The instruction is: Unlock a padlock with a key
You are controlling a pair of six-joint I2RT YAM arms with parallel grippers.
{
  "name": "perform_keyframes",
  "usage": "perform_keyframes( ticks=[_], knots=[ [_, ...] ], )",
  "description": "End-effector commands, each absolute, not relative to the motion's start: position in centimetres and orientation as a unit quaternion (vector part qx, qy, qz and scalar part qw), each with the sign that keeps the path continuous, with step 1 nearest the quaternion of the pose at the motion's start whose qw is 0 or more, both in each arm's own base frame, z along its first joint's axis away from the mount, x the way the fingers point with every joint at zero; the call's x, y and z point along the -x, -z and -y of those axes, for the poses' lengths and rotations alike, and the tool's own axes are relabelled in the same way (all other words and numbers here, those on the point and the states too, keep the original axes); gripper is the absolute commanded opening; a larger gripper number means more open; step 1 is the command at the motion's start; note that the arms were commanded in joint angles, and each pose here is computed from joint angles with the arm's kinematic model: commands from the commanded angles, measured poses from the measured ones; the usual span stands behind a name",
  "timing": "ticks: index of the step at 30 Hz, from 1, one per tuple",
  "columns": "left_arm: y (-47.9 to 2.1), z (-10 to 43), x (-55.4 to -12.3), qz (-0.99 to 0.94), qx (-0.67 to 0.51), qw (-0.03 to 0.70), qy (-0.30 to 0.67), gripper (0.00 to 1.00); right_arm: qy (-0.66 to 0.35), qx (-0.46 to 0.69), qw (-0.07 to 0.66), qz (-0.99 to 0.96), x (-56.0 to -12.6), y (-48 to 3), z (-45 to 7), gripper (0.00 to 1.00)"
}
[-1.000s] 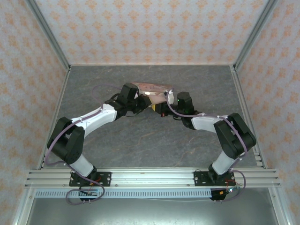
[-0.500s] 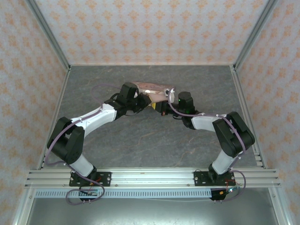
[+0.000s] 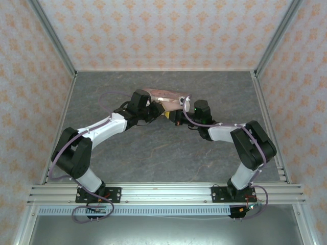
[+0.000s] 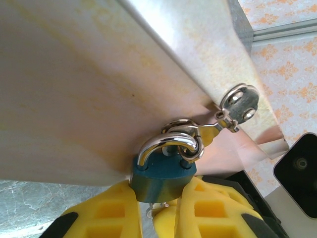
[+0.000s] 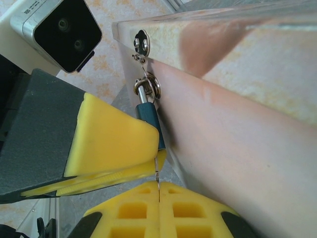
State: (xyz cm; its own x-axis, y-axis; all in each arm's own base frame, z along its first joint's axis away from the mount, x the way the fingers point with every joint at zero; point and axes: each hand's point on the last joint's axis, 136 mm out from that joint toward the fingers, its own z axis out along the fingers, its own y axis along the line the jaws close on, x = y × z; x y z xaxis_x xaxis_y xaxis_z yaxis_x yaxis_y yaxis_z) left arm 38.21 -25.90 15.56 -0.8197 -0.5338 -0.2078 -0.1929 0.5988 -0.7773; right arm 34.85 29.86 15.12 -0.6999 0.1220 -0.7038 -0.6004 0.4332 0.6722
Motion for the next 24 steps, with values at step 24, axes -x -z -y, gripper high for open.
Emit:
perform_keyframes(
  ticks=[24],
  knots=[
    [-18.2, 28.6, -36.6, -0.858, 0.155, 0.203, 0.446, 0.15, -0.552, 0.131, 0.367, -0.737, -36.9, -18.2, -30.6, 0.0]
  ],
)
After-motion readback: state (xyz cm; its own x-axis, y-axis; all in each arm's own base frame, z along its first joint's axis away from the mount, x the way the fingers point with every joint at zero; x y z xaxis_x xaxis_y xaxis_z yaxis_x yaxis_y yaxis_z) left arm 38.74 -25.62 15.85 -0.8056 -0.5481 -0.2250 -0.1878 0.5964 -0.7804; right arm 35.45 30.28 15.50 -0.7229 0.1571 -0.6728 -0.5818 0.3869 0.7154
